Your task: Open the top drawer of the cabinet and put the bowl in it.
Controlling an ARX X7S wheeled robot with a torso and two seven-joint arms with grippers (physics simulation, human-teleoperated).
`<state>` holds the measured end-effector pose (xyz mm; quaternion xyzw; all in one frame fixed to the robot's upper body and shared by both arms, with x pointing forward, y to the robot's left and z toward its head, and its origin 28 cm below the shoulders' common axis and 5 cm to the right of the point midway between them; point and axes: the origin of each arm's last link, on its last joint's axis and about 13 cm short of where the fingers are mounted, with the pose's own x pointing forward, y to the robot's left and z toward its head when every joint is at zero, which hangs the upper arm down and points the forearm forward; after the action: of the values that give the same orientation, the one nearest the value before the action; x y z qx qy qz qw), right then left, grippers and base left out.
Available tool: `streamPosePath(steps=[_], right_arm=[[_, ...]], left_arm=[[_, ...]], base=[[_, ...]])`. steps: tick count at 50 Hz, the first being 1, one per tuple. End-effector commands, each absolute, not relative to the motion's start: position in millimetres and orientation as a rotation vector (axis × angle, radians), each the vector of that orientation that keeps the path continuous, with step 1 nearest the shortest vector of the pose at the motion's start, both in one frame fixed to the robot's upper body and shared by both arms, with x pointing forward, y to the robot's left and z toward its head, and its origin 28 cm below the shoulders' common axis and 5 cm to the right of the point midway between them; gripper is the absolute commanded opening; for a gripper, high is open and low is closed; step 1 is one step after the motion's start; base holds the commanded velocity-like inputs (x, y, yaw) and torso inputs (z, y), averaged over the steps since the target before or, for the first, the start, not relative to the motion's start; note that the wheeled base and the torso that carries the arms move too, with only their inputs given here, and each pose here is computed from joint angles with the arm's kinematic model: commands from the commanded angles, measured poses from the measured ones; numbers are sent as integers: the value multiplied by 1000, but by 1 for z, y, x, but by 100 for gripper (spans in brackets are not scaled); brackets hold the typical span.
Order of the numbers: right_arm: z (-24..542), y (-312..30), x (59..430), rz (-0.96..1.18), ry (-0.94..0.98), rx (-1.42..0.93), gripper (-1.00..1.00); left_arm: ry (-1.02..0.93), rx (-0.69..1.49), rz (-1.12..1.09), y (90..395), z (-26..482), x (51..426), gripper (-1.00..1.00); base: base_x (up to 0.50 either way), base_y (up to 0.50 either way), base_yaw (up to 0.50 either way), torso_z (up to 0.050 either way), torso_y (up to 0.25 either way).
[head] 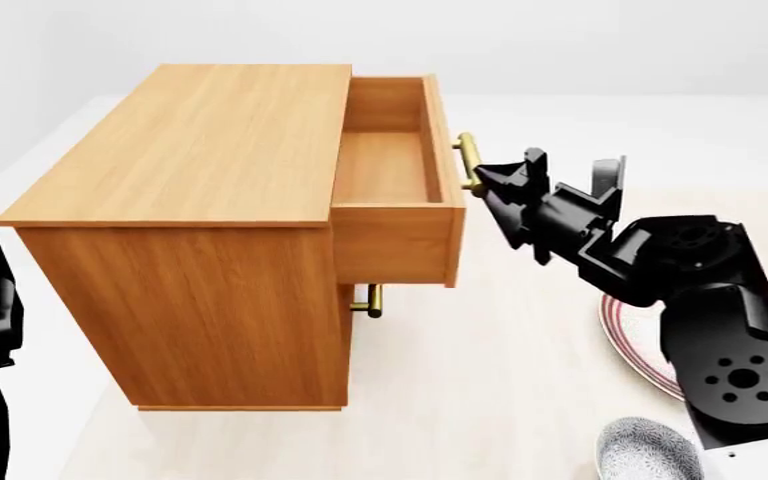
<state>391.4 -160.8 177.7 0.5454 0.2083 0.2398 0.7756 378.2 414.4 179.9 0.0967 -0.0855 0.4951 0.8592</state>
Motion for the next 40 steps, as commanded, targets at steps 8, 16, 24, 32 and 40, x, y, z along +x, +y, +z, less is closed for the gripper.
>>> streamPosePath(steps=[8,16,24,32,40], right_arm=[[200,-179,400,478,200,1275,-100],[200,-179,401,477,199,1272,-100],[198,-179,400,476,200,1272,-100],[198,-177,400,497,205,1263,-100],[195,-177,399,506,223,1264,100]], left_arm=[[-179,204,1040,414,180,378,100],[-178,203,1041,414,180,378,100],[-177,203,1041,414,181,379,100],[-178,204,1041,414,181,378,100],[-177,205,1040,414,180,378,100]], base=[[10,0,2,0,0],[8,0,3,0,0],[10,-1,2,1,0],[7,0,2,0,0],[0,0,1,0,0]])
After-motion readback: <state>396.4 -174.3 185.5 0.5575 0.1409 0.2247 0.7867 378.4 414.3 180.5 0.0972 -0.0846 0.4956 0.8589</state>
